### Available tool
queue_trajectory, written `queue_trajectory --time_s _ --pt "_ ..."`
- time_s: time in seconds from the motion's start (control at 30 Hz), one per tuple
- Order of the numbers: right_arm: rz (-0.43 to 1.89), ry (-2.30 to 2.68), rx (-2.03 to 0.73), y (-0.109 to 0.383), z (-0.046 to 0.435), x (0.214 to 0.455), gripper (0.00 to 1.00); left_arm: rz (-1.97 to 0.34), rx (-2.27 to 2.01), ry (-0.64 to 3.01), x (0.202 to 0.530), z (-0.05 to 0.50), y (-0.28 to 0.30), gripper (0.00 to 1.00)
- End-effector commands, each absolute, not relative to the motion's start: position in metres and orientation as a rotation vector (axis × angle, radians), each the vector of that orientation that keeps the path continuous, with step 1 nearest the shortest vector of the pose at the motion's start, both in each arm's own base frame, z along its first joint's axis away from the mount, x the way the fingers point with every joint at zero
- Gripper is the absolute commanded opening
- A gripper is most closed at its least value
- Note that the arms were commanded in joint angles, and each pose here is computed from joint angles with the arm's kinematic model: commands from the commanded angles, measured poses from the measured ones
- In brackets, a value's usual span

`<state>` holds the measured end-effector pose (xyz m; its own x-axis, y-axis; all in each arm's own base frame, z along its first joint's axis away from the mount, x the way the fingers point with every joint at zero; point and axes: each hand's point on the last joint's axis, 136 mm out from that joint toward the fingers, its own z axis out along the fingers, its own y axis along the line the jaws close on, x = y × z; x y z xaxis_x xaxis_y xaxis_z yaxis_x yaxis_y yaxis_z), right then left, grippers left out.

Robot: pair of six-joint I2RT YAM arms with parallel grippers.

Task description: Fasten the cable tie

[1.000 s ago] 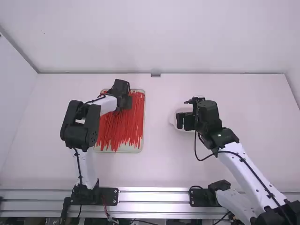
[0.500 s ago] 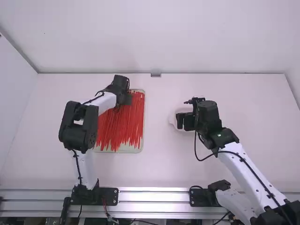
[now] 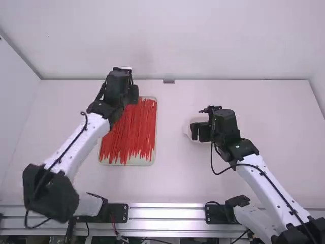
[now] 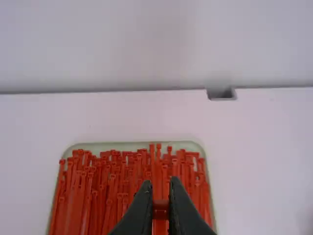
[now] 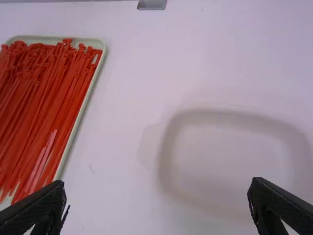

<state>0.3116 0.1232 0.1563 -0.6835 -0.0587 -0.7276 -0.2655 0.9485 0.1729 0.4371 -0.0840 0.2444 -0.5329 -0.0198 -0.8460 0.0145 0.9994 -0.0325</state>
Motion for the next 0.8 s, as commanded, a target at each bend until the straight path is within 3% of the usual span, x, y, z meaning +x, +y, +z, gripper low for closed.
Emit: queue_trajectory --time_s 0.0,0.2,0.33,0.57,0.77 --pt "0.345 2.322 -0.232 0.125 0.152 0.309 0.99 0.017 -0.029 2.058 0.406 0.267 -0.078 0.02" --pt "0.413 2.310 -0.307 0.136 0.154 0.305 0.99 -0.055 -0.068 1.872 0.341 0.293 -0.059 0.02" --pt "0.508 2.261 -0.415 0.153 0.163 0.301 0.99 -0.085 -0.107 1.812 0.318 0.290 -0.048 0.02" --pt "0.682 2.149 -0.586 0.180 0.184 0.287 0.99 -0.144 -0.108 1.798 0.301 0.275 -0.048 0.02" --pt "0.791 2.055 -0.707 0.194 0.202 0.270 0.99 -0.225 -0.038 1.816 0.306 0.271 -0.068 0.02"
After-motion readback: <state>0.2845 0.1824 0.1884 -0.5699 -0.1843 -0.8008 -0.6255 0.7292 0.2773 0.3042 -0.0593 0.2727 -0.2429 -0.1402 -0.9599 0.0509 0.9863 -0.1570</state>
